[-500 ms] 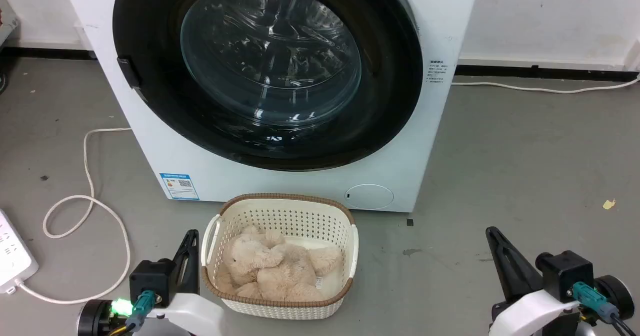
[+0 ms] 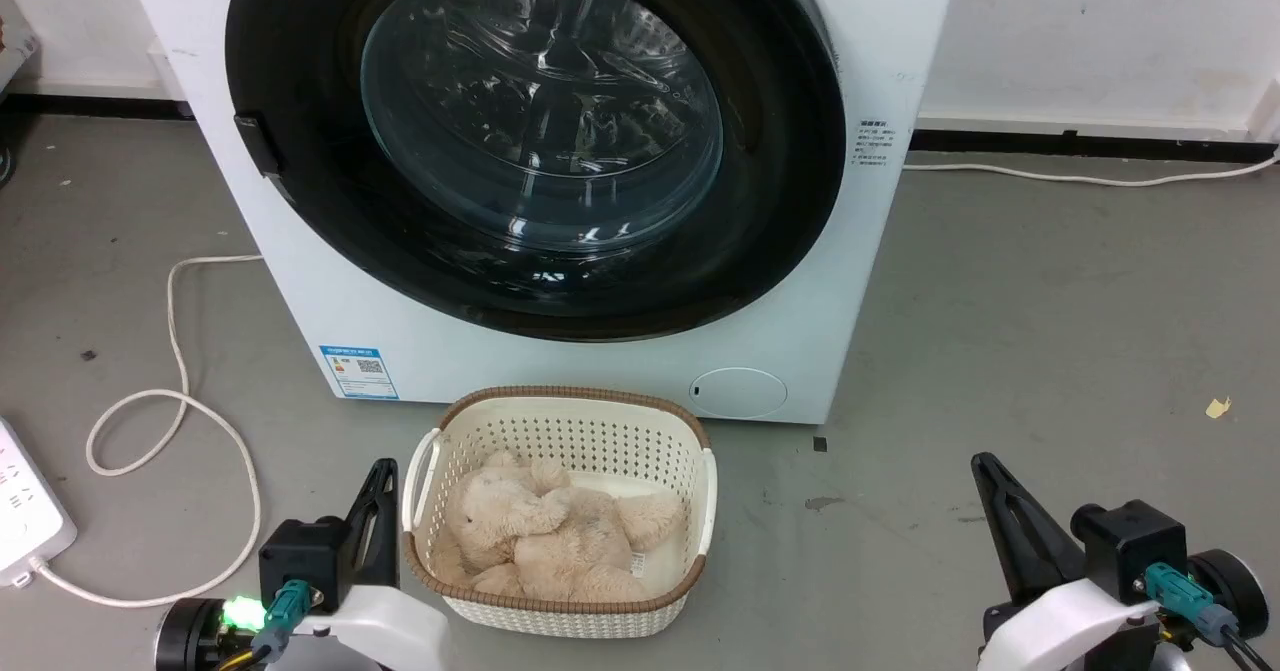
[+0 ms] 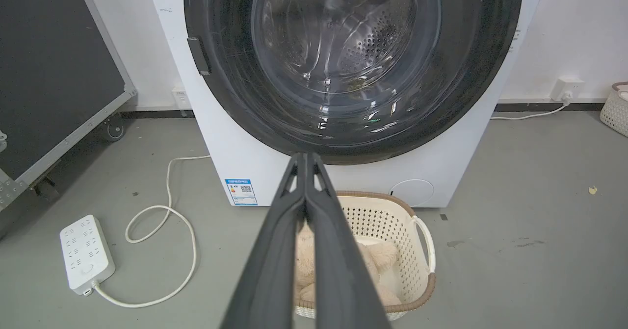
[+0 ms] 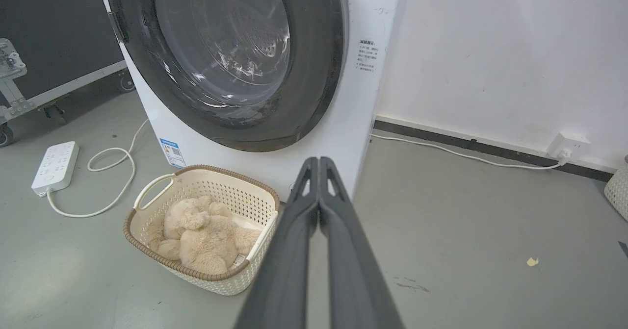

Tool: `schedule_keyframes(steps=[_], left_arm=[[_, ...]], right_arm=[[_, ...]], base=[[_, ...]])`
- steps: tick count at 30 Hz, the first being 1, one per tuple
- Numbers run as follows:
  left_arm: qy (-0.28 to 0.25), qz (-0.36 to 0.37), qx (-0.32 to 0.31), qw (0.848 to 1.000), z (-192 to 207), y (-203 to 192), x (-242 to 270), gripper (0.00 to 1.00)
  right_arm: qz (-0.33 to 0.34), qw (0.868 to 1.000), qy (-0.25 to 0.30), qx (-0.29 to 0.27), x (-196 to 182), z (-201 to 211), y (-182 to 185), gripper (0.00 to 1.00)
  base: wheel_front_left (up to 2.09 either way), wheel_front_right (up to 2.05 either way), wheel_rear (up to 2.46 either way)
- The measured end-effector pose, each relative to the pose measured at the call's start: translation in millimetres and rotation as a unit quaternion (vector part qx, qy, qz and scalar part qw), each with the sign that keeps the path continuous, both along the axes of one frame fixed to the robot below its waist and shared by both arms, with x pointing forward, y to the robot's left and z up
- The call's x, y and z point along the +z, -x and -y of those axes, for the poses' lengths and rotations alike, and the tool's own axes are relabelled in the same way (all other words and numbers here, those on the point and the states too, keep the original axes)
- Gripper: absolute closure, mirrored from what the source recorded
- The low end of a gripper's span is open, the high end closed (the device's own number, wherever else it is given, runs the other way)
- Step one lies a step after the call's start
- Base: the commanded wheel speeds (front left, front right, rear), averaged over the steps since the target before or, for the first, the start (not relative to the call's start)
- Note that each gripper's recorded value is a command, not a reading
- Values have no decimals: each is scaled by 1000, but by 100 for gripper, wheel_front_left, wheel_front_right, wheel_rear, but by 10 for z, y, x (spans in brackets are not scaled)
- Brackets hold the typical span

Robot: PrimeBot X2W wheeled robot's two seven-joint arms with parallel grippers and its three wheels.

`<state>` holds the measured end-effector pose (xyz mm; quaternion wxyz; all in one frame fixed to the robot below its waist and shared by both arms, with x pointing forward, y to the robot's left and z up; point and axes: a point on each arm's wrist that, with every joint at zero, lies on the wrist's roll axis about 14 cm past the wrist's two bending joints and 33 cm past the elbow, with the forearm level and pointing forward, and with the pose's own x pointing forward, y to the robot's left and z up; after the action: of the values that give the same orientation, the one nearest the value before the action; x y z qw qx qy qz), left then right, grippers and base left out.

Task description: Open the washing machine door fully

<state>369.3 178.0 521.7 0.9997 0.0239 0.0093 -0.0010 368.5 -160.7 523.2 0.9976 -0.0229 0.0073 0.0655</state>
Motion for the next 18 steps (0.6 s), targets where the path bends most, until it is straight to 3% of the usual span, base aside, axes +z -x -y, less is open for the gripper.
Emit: schedule_keyframes(steps=[18], left_arm=[[0, 0, 0, 1000, 2, 0, 0, 100]], right_arm=[[0, 1000, 0, 0, 0, 1, 0, 100]], base=[[0, 0, 0]])
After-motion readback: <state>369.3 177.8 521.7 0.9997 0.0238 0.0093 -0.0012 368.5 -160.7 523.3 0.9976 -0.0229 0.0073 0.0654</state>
